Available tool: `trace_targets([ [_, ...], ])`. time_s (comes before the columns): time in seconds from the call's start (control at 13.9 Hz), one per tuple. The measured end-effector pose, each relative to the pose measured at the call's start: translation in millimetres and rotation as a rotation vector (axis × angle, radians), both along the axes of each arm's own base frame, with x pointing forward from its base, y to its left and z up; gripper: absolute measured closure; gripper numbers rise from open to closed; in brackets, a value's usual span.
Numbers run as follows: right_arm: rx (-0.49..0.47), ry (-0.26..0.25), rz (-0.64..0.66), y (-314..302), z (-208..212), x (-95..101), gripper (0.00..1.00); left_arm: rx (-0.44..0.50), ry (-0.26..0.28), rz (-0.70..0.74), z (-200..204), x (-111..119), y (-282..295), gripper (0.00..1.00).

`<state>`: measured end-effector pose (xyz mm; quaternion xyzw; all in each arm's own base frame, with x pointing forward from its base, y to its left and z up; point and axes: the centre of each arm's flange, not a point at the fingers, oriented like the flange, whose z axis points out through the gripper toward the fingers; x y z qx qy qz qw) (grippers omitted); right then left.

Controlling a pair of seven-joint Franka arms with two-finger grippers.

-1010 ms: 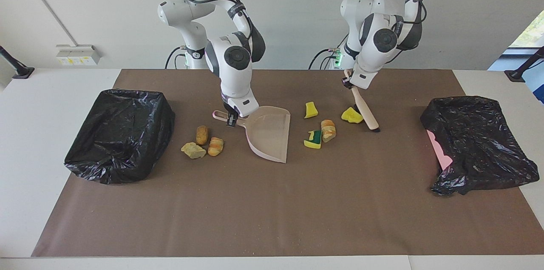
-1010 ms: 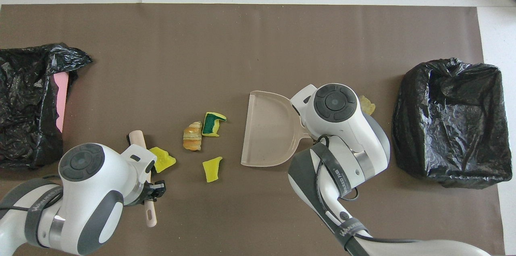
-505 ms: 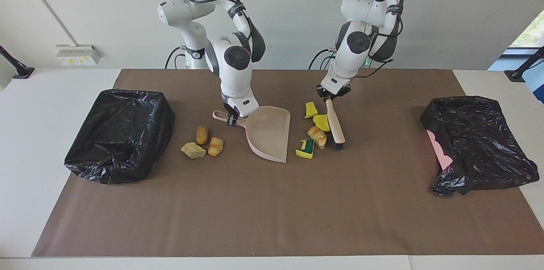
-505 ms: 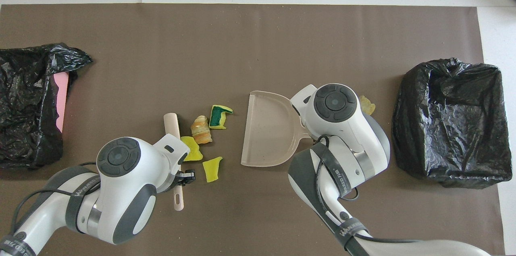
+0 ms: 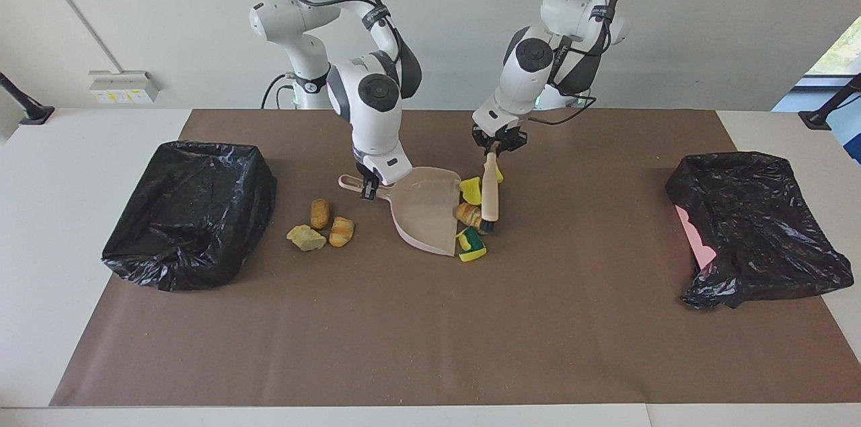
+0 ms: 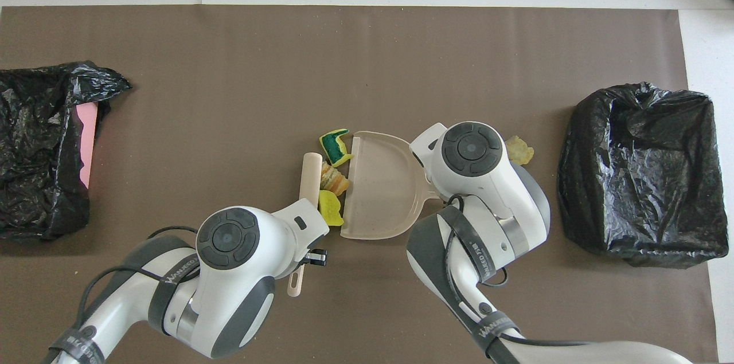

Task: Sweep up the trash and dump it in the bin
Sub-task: 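Brush the remaining pieces into the dustpan with the left gripper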

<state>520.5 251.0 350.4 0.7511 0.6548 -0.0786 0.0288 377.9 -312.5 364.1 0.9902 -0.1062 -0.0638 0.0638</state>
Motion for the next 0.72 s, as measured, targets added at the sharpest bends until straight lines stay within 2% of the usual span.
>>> trace_targets([
  [0.22, -0.005, -0.004, 0.005, 2.3, -1.0, -1.5, 0.68, -0.064, -0.006, -0.008, 15.7, -8.3, -27.7, 0.74],
  [0.36, -0.004, -0.006, 0.008, 3.8, -1.0, -2.0, 0.68, -0.101, 0.007, 0.018, 24.8, -5.8, -39.6, 0.74],
  [0.58, -0.003, -0.006, 0.015, 7.3, -1.1, -3.6, 0.68, -0.098, 0.052, 0.128, 31.9, 0.9, -41.8, 0.74],
  [0.72, -0.003, -0.007, 0.016, 7.8, -1.1, -3.8, 0.68, -0.07, 0.101, 0.198, 42.3, 5.4, -38.3, 0.74],
])
